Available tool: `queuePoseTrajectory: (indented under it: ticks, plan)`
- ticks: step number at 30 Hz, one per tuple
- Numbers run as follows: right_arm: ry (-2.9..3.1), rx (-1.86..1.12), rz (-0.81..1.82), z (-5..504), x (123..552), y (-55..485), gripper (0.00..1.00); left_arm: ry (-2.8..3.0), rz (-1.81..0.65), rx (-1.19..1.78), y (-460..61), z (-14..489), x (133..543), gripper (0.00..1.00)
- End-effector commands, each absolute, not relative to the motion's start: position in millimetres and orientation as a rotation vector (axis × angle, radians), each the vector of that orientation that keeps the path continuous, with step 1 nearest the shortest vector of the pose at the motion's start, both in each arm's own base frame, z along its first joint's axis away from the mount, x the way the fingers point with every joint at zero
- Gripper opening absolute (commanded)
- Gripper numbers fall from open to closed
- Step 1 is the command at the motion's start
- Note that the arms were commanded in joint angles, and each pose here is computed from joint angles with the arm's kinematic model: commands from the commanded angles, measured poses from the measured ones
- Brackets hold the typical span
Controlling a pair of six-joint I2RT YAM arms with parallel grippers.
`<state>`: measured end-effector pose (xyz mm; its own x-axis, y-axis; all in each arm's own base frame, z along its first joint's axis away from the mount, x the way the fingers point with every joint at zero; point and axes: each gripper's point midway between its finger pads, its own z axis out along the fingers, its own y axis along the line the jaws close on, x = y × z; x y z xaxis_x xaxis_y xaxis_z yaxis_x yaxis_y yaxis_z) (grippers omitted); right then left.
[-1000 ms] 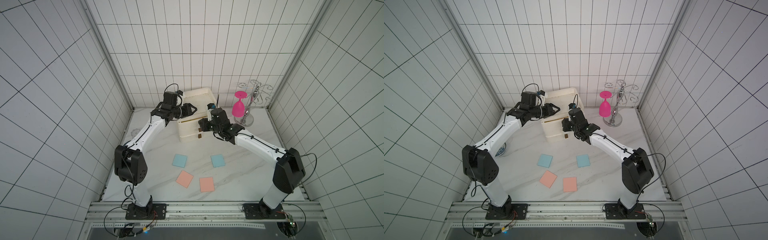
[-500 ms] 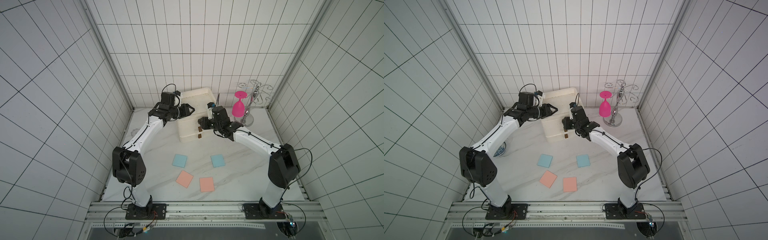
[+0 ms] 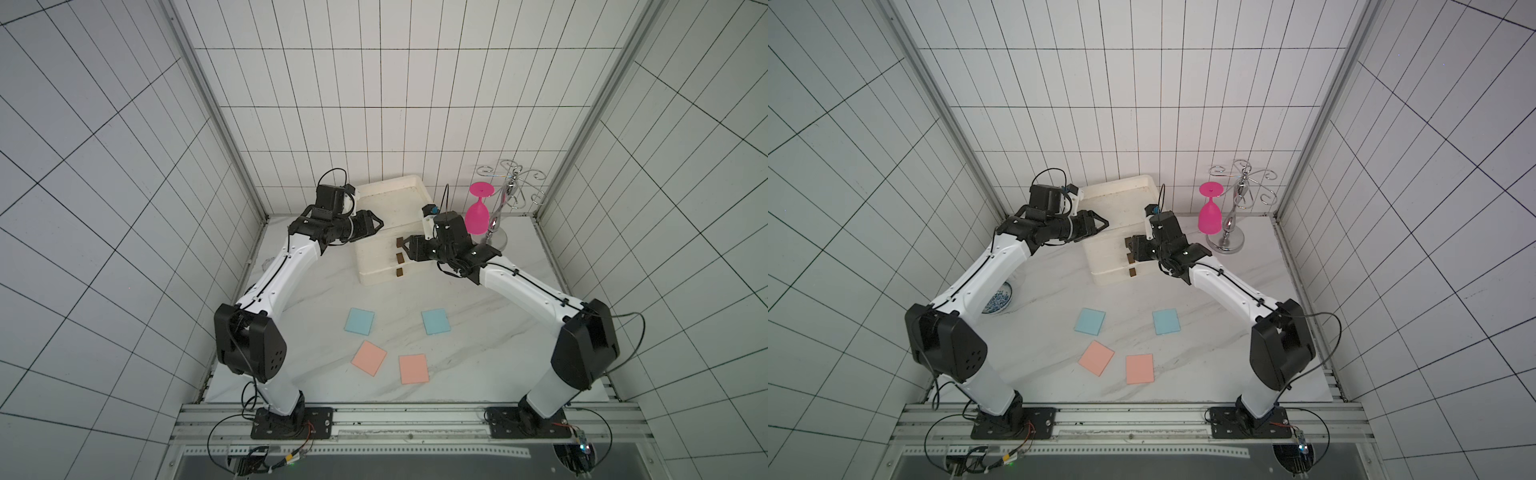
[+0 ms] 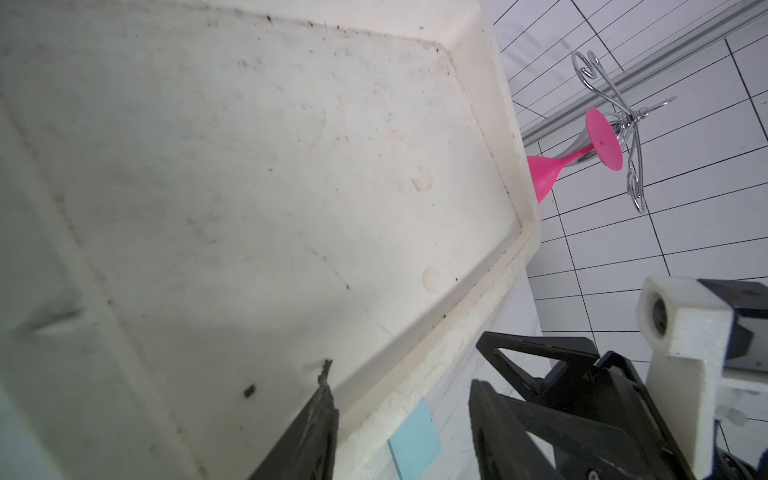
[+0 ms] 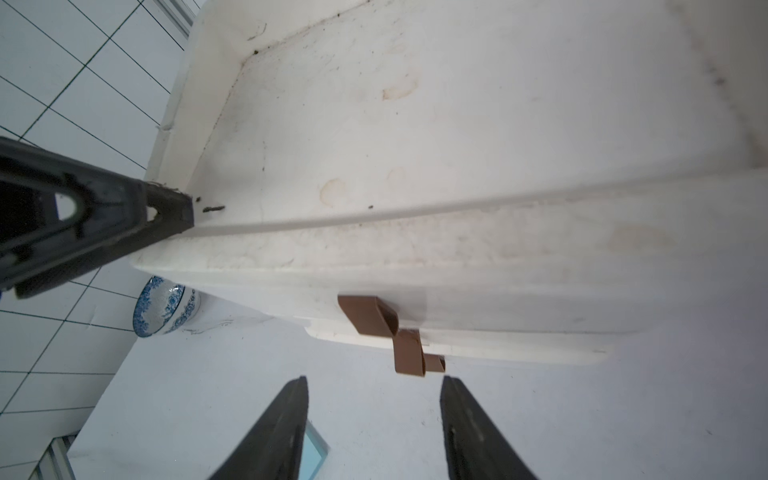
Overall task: Please put the sticky notes in the drawer by color
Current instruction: Close the drawer in the storage box, then open the drawer in the storage box.
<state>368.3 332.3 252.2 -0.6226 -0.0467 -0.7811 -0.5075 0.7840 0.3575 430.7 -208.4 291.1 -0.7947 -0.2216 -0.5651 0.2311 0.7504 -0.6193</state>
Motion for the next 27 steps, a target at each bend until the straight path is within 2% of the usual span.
queuePoseTrajectory:
  ticks: [1,3,8,13,17,21,27]
  plan:
    - [2.254,-0.453,0.577,231.0,337.7,300.5,0.63,2.273,-0.891,0.005,-195.0,312.0,408.0,0.55]
    - [2.317,-0.456,0.514,212.2,322.7,284.2,0.67,2.235,-0.894,0.002,-190.9,318.9,398.6,0.55]
    - [2.443,-0.455,0.418,162.4,296.6,258.7,0.69,2.166,-0.843,-0.052,-171.1,316.1,377.2,0.56]
    - [2.432,-0.462,0.508,142.3,295.3,281.1,0.7,2.165,-0.864,-0.106,-166.7,296.4,370.3,0.57]
    - [2.309,-0.468,0.588,148.9,314.0,311.2,0.69,2.223,-0.824,-0.101,-169.0,288.0,386.8,0.58]
    - [2.203,-0.447,0.632,158.3,339.2,334.7,0.69,2.235,-0.763,-0.097,-169.3,300.0,417.5,0.59]
    - [2.127,-0.408,0.62,158.5,370.5,354.1,0.64,2.265,-0.685,-0.105,-170.0,303.5,454.4,0.6]
